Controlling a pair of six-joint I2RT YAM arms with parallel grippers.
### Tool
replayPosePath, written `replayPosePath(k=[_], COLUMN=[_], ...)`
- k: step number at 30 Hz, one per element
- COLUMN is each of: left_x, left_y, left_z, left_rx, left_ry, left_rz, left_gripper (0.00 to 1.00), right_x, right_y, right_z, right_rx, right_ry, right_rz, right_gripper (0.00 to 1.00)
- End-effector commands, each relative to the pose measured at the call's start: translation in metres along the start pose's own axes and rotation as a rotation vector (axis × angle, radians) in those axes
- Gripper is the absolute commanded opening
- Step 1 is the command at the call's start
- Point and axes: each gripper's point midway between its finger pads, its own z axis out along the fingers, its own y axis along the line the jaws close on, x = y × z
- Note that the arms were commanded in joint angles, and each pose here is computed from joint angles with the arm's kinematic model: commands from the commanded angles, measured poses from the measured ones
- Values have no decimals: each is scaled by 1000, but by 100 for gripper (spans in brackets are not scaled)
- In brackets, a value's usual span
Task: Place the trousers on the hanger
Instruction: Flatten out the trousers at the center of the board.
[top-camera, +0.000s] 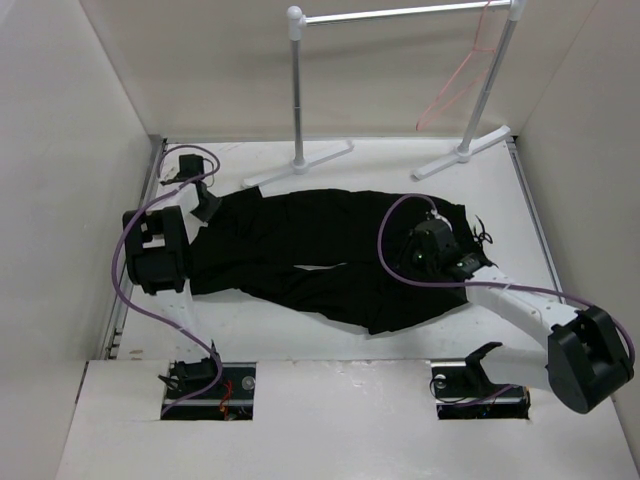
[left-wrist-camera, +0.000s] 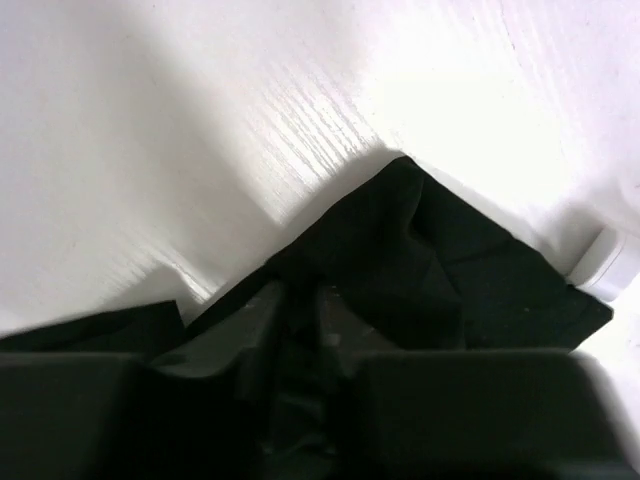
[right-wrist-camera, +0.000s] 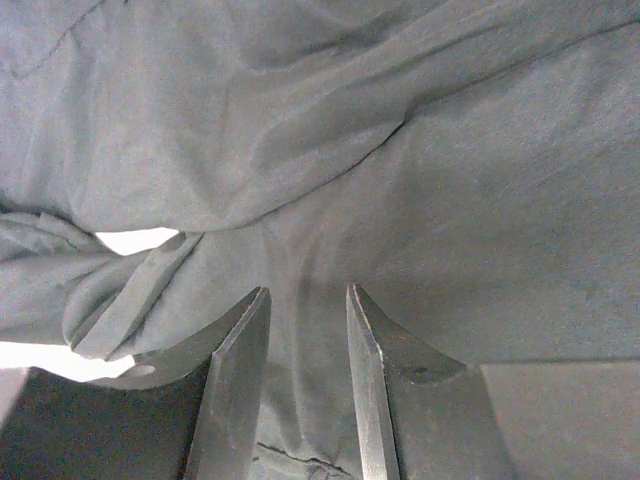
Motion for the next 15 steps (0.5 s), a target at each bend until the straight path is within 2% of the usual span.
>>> replayPosePath(k=[1, 4, 9, 13, 15], left_x=[-20, -43, -75, -53, -35], left_y=[-18, -16, -10, -26, -47], left_z=[-19, -58, -170, -246, -268], left_rx=[69, 88, 190, 261, 288], left_ry=[-53, -151, -376, -466, -480], left_rz=[-7, -25, -70, -13, 52], left_gripper=[9, 3, 2, 2, 3], right_x=[-7, -8, -4, -3, -6], right_y=[17, 19, 14, 7, 8], right_z=[-3, 0, 13, 23, 24], right_rx=[-32, -33, -20, -5, -12], right_ry=[-20, -19, -6, 3, 0], right_rz=[7, 0, -18, -19, -19], right_gripper=[42, 43, 49, 55, 56])
